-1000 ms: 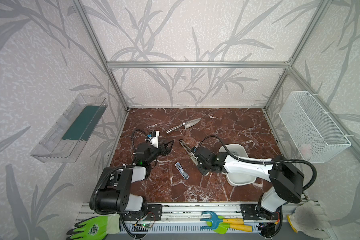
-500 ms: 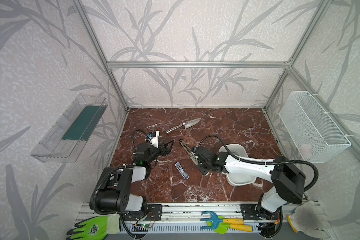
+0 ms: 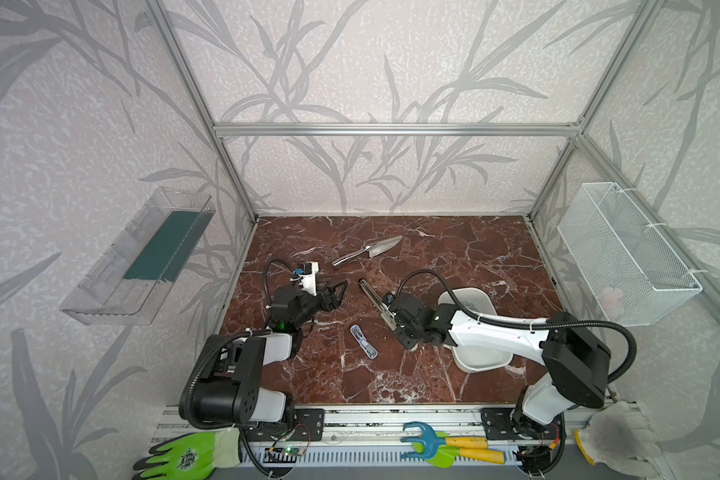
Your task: Load the staples into the stapler
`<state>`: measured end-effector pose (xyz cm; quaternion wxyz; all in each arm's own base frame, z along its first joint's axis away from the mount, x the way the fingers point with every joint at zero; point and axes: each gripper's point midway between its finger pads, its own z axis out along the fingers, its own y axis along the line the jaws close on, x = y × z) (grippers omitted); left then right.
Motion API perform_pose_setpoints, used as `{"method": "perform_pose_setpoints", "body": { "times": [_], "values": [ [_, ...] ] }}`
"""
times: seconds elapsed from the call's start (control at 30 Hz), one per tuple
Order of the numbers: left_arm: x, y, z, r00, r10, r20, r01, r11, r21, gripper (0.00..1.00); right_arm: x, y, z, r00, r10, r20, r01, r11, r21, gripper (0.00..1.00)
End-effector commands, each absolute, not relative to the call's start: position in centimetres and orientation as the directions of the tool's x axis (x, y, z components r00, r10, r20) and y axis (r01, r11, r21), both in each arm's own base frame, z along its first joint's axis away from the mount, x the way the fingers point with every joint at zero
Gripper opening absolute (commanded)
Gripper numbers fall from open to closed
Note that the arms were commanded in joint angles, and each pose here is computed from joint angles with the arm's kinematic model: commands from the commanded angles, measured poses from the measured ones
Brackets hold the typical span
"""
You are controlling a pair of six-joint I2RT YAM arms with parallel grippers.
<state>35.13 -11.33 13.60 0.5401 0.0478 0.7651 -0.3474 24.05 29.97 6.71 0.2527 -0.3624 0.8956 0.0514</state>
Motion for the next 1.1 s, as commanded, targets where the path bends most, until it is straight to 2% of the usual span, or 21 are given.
{"method": "perform_pose_setpoints", "body": {
  "times": [0.0,0.3,1.07],
  "values": [
    [35.0,-11.3,14.0,-0.392,-0.309,-0.866,0.462,0.748,-0.476,0.76,24.4,30.2,7.1,-0.605,-0.625,-0.493,-0.676,0.731,-0.097,0.09],
    [35.0,-11.4,14.0,-0.391,-0.309,-0.867,0.463,0.748,-0.476,0.76,24.5,30.2,6.4,-0.613,-0.634,-0.472,-0.674,0.731,-0.105,0.09],
    [35.0,-11.3,14.0,-0.391,-0.31,-0.867,0.462,0.748,-0.476,0.76,24.2,30.7,7.7,-0.591,-0.625,-0.509,-0.685,0.723,-0.092,0.09]
  ]
}}
